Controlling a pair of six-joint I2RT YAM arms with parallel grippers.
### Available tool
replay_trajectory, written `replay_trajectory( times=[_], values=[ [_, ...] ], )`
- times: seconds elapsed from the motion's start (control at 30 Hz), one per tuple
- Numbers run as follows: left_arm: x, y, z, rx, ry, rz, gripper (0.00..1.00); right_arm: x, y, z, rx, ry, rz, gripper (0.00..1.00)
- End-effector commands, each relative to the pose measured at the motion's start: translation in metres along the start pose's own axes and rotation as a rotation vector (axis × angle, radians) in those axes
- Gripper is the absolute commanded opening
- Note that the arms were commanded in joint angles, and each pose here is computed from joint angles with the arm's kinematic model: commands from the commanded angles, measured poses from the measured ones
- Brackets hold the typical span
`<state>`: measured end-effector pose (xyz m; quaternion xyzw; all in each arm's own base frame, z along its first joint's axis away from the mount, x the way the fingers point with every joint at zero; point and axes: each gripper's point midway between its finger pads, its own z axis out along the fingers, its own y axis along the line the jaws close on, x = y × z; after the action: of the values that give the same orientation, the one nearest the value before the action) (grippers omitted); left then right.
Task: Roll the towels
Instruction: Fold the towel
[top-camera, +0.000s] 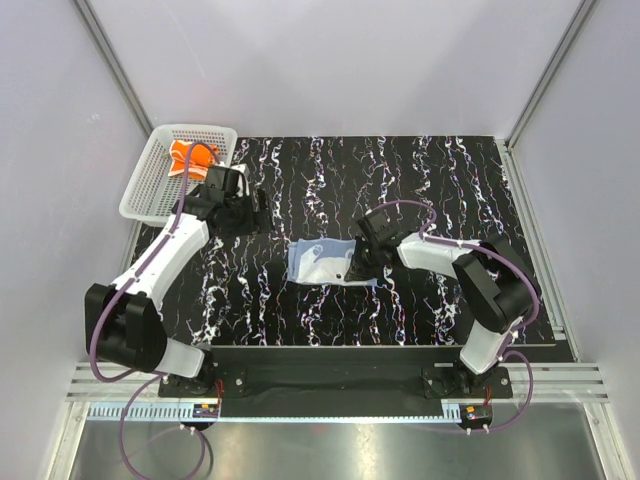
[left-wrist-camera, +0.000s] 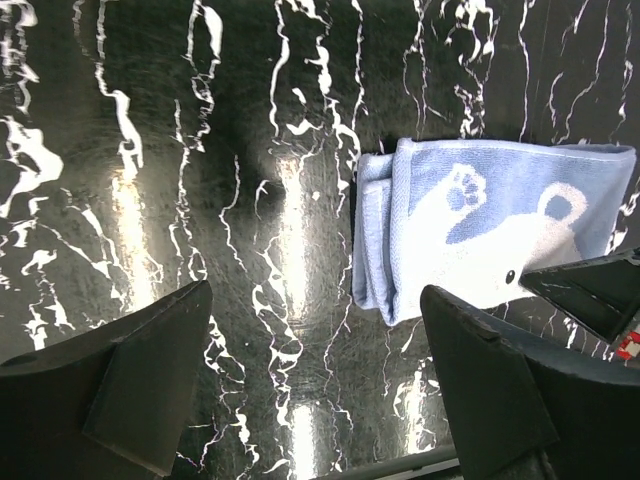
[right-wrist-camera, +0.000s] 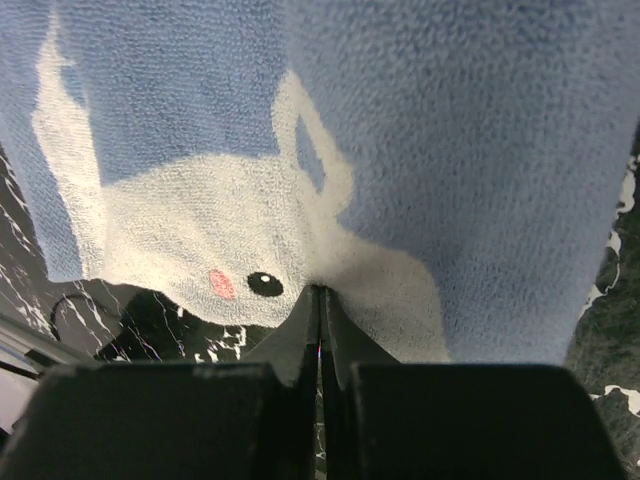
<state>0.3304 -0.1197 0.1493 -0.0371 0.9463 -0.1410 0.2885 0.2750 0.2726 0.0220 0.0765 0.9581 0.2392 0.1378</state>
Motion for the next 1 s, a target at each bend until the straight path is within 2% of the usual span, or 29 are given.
replay_trajectory(
  times=[0.0,0.3,0.47,0.63,0.73,0.83,0.97],
  values=[
    [-0.015,-0.006,-0.005,-0.005,-0.038,0.034,0.9,0.002,0.0,0.004,-0.032,0.01,0.02,0.0],
    [-0.006,-0.01,0.003,-0.037,-0.01,0.08,0.85,0.018,-0.016,0.001,0.008,0.046,0.023,0.0],
    [0.0,-0.016,0.009,-0.049,0.022,0.102,0.82,0.013,-0.005,-0.034,-0.013,0.018,-0.021,0.0],
    [-0.001,-0.028,0.019,-0.067,0.046,0.083,0.81,0.002,0.012,-0.072,-0.036,-0.026,-0.073,0.19],
    [-0.003,-0.051,0.027,-0.049,0.048,0.099,0.8,-0.005,0.017,-0.085,-0.037,-0.064,-0.089,0.22],
    [-0.003,-0.073,0.04,-0.038,0.053,0.124,0.77,-0.007,0.009,-0.083,-0.012,-0.089,-0.097,0.22],
    [0.0,-0.086,0.068,-0.049,0.091,0.146,0.67,-0.003,-0.012,-0.065,0.039,-0.066,-0.071,0.15]
  ],
)
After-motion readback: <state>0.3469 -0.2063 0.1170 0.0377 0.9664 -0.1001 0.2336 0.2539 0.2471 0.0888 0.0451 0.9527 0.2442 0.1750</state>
